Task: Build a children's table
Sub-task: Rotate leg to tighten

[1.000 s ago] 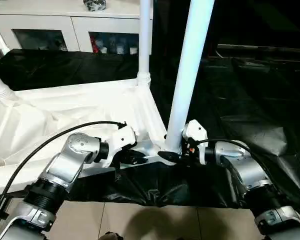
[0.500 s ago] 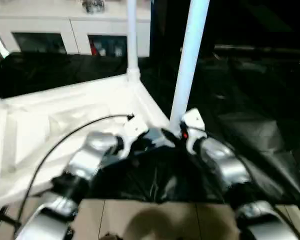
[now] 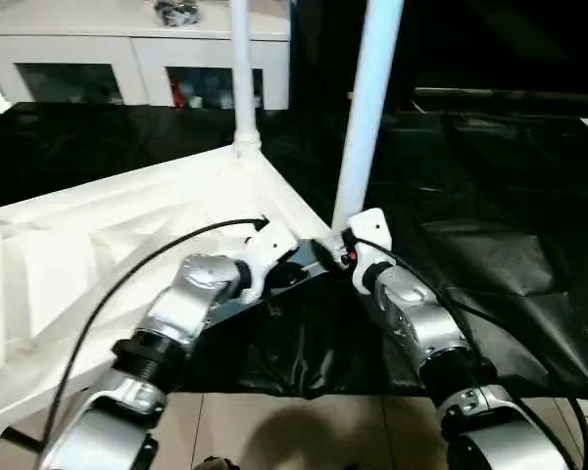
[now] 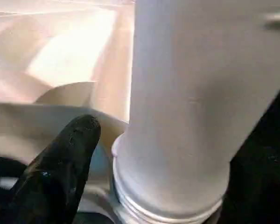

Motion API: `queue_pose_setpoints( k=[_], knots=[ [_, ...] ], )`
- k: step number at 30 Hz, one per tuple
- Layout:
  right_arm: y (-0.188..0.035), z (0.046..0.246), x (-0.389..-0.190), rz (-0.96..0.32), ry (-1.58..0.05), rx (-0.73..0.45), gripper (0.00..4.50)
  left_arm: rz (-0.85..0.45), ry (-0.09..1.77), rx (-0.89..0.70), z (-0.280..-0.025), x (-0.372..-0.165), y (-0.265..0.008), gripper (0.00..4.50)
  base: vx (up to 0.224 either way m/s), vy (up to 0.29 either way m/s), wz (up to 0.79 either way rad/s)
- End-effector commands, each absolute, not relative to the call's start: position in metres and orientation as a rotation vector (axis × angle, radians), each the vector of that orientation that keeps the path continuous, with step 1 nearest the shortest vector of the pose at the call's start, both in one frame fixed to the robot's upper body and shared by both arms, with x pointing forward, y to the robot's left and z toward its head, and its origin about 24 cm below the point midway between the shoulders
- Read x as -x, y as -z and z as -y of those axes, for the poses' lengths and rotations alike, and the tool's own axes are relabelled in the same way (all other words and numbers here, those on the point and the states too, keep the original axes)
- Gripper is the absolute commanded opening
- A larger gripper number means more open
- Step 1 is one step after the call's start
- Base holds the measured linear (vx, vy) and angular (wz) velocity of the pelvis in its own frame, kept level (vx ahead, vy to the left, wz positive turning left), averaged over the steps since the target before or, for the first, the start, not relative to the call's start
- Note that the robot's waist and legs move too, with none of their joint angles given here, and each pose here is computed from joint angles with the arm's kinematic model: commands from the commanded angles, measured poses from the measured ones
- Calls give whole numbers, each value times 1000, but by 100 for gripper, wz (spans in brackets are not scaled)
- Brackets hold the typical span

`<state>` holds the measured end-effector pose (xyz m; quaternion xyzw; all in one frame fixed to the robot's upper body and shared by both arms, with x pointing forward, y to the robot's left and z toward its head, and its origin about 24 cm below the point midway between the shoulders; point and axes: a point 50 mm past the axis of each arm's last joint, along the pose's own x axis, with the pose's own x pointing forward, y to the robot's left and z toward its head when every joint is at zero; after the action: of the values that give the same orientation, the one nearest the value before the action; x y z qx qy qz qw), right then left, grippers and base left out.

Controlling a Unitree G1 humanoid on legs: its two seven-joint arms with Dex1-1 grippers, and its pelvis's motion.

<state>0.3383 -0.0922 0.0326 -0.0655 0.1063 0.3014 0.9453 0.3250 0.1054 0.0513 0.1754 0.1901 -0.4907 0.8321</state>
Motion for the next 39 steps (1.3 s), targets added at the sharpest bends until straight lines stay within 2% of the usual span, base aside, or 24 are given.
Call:
queue_pose_setpoints(
  k=[1, 7, 12, 16, 18, 21, 22, 26, 30, 36, 37, 39],
  knots=[
    [-31, 87, -333, -217, -705, 154, 393, -288, 1136, -372, -94, -323, -68, 0, 0, 0, 0],
    [-39, 108, -329, -188, -862, 198, 393, -299, 1245, -396, -105, -318, -71, 0, 0, 0, 0],
    [-40, 114, -325, -196, -936, 211, 393, -305, 1274, -405, -107, -317, -72, 0, 0, 0, 0],
    [-42, 120, -313, -237, -1098, 219, 393, -324, 1321, -406, -111, -314, -72, 0, 0, 0, 0],
    [-42, 122, -310, -243, -1128, 218, 365, -329, 1332, -405, -112, -313, -71, 0, 0, 0, 0],
    [-42, 123, -307, -260, -1169, 212, 355, -341, 1348, -406, -115, -311, -71, 0, 0, 0, 0],
    [-42, 124, -306, -265, -1182, 211, 333, -346, 1354, -406, -116, -310, -70, 0, 0, 0, 0],
    [-42, 125, -302, -283, -1220, 214, 305, -365, 1369, -405, -119, -308, -69, 0, 0, 0, 0],
    [-42, 125, -298, -301, -1249, 213, 281, -379, 1386, -401, -121, -305, -68, 0, 0, 0, 0],
    [-38, 122, -297, -307, -1222, 191, 274, -370, 1344, -391, -119, -308, -67, 0, 0, 0, 0],
    [-34, 120, -304, -301, -1117, 172, 273, -355, 1275, -385, -115, -314, -67, 0, 0, 0, 0],
    [-30, 117, -311, -302, -1008, 162, 272, -345, 1211, -383, -110, -319, -67, 0, 0, 0, 0]
  ],
)
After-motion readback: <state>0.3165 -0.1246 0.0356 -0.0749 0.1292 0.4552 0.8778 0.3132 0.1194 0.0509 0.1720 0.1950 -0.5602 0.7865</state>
